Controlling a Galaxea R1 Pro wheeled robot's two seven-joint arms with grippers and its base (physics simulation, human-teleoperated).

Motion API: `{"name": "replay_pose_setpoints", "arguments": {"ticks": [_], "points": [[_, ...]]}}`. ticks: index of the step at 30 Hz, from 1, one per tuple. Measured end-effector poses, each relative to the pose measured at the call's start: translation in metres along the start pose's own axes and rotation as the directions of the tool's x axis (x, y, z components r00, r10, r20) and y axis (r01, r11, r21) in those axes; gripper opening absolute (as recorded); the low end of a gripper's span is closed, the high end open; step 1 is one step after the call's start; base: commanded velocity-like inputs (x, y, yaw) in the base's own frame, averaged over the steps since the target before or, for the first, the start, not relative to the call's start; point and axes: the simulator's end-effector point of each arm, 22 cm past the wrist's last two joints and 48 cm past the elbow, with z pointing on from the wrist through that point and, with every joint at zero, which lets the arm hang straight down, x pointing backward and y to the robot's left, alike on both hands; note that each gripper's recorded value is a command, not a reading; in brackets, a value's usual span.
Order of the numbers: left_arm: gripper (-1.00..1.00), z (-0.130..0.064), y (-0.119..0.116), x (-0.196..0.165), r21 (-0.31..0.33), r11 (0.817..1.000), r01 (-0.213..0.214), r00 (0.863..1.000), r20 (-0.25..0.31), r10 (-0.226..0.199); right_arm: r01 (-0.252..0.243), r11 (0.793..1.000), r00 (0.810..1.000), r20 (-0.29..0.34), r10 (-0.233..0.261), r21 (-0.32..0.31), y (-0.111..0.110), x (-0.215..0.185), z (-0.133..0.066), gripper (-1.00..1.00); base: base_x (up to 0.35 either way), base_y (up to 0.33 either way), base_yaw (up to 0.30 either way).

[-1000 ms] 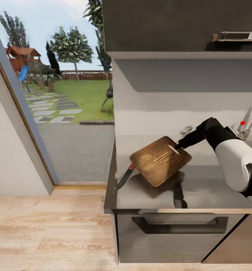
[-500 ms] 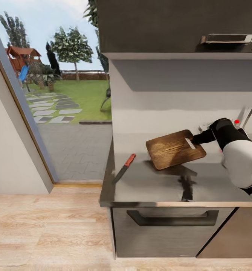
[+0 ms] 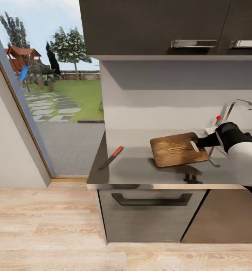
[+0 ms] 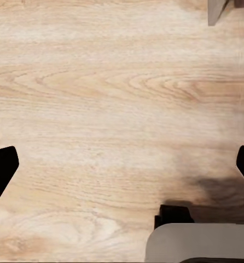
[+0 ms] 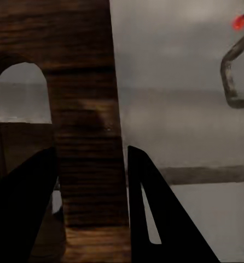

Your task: In the kitchen, take the Vidalia onion out of the sink, dice it on the chopping board with the paring knife, put the diced onion into the bowl on the countertop, then place both the paring knife and the chopping board into the sink.

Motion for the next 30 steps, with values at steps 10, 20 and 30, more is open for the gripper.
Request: {"name": "replay_pose_setpoints", "arguments": {"ticks": [10, 20, 30], "points": [[1.0, 0.0, -0.001, 0.0, 0.001, 1.0, 0.001, 1.0, 0.0, -0.001, -0.047, 0.998, 0.998, -0.03, 0.046, -0.034, 0.001, 0.018, 0.008, -1.0, -0.135, -0.149, 0.0], [1.0, 0.0, -0.001, 0.0, 0.0, 1.0, 0.002, 1.0, 0.0, -0.002, -0.115, 0.991, 0.993, -0.039, 0.112, -0.07, -0.003, 0.03, 0.013, -1.0, -0.003, -0.004, 0.0], [1.0, 0.0, -0.001, 0.0, 0.001, 1.0, 0.001, 1.0, -0.001, -0.001, -0.114, 0.991, 0.993, -0.04, 0.111, -0.07, -0.002, 0.031, 0.014, -1.0, 0.0, -0.173, 0.0]]}}
